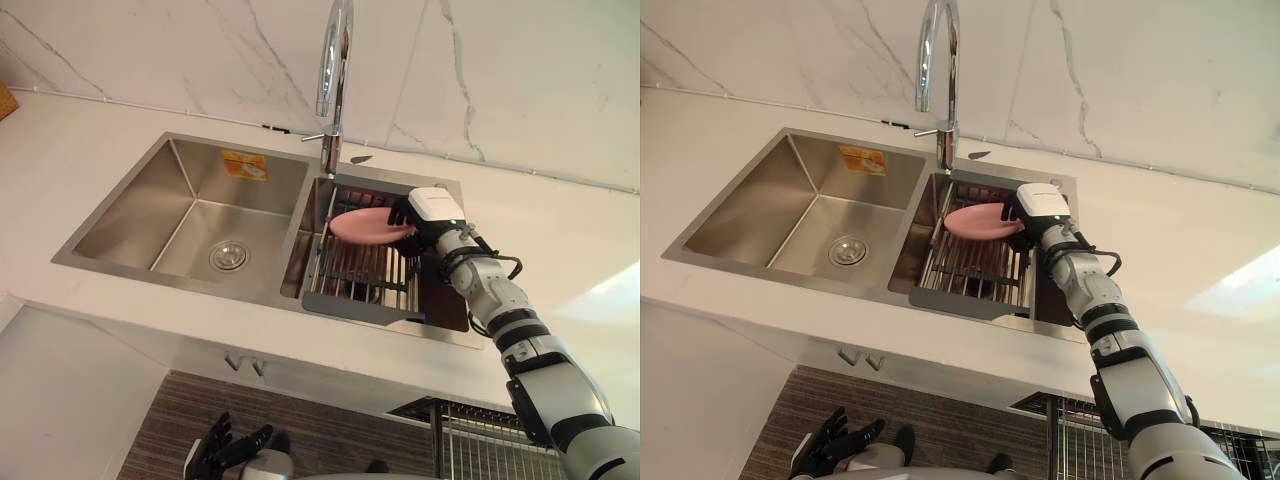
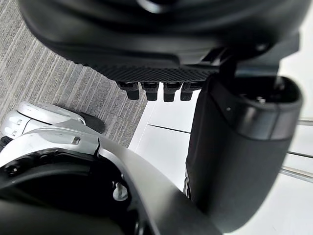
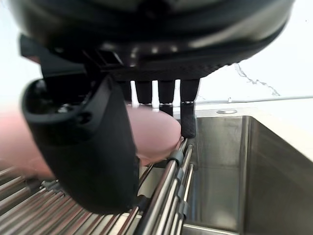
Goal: Walk over to the sink, pick up the cup, carry it to the dishwasher, place the cup inside the dishwasher, then close the dishwasher door
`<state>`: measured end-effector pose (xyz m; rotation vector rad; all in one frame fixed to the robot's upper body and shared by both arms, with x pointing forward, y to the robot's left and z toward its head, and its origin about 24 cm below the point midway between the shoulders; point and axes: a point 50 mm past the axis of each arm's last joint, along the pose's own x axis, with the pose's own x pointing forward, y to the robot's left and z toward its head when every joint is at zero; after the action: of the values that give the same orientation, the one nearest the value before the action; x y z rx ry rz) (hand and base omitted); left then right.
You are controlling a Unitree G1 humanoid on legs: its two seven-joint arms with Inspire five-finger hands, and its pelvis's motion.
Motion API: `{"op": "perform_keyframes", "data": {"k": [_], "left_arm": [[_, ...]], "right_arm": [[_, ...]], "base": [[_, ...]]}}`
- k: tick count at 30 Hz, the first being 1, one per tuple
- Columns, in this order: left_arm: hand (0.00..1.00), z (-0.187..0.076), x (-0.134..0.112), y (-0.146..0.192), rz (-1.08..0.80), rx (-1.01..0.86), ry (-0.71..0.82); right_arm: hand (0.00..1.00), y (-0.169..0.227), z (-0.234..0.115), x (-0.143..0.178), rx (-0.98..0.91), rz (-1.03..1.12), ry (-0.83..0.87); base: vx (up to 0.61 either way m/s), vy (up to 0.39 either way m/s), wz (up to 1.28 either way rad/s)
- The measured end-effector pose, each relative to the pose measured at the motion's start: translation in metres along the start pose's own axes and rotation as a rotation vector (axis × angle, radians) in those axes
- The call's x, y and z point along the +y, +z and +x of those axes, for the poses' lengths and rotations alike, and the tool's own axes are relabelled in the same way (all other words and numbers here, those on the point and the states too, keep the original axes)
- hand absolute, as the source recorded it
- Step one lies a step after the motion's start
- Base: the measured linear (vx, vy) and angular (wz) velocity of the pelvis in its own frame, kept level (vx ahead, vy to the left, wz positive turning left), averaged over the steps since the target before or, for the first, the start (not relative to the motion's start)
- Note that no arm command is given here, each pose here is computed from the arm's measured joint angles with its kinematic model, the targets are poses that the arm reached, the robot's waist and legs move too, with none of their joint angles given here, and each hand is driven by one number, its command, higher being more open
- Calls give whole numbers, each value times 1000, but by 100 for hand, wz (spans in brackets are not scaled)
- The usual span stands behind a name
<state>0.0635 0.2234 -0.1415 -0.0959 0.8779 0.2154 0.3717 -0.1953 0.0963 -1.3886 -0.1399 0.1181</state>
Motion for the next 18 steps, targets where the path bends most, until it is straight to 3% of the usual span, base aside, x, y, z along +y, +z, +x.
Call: {"op": "perform_keyframes", "data": {"k": [13,18], "left_arm": [[100,2,2,5,7,-17,1],[100,3,2,7,7,-21,1]], "right_arm": [[0,3,-1,-5,-39,88,-37],[0,7,-16,-6,-82,156,-103]], "base": [[0,0,0],[0,0,0]]}}
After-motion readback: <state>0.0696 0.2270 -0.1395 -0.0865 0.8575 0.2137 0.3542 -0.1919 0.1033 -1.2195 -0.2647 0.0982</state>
